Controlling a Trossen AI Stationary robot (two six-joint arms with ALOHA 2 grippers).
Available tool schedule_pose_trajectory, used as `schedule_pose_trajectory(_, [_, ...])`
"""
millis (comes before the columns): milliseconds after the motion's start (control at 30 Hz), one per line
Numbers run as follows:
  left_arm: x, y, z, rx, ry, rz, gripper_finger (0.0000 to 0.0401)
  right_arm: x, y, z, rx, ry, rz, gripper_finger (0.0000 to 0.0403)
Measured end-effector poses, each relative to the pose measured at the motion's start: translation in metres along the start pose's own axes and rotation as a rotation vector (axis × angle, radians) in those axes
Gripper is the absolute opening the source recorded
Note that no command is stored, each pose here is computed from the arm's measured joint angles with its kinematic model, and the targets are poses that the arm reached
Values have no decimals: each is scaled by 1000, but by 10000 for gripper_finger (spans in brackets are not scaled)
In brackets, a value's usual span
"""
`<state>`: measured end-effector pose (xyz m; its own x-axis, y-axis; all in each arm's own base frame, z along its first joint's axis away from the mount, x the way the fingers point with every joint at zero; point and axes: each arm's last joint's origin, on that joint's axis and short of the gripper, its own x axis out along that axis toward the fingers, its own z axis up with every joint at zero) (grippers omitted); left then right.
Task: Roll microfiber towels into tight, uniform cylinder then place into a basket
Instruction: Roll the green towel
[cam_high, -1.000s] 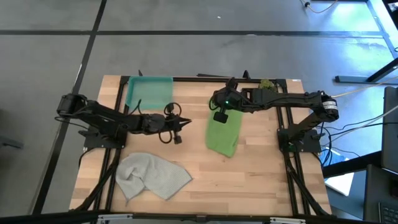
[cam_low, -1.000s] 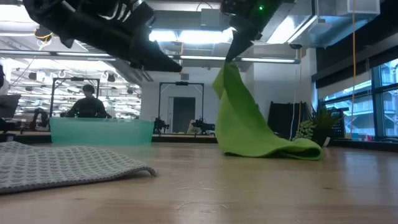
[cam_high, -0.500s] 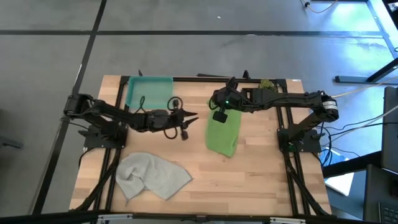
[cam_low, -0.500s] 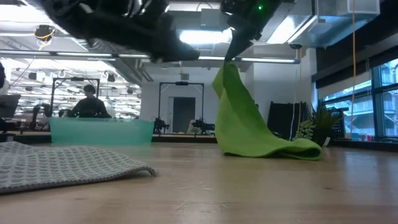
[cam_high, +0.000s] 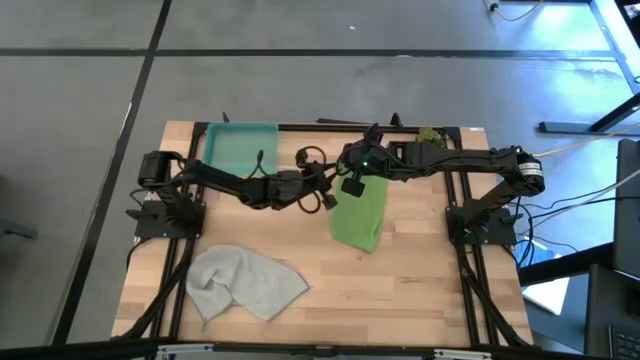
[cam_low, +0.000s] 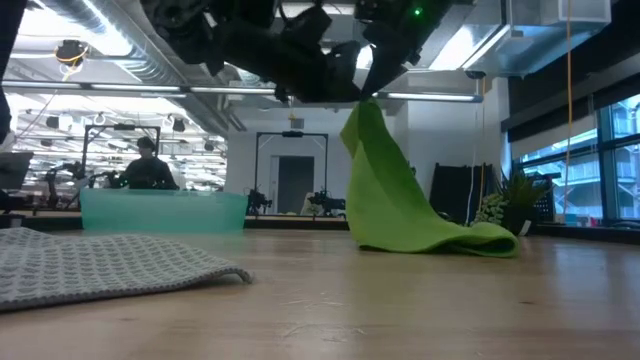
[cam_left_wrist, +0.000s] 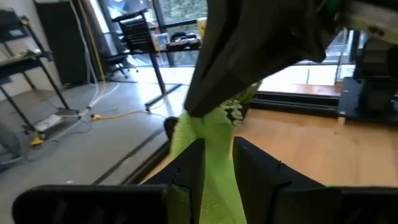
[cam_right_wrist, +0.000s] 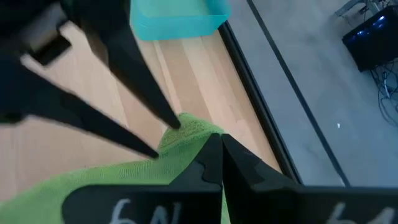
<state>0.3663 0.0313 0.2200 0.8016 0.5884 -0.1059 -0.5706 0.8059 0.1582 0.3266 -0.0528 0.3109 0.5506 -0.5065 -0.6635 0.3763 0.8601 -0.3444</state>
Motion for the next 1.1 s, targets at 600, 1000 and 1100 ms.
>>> schedule_pose_trajectory(600, [15, 14, -11, -103, 30, 73, 76, 0, 0, 1, 7, -6, -1, 0])
schedule_pose_trajectory(1000, [19, 12, -18, -89, 33, 68, 76, 0, 0, 5, 29, -53, -3, 0])
schedule_pose_trajectory(1100, [22, 10, -22, -77, 35, 87, 76, 0, 0, 6, 32, -61, -3, 0])
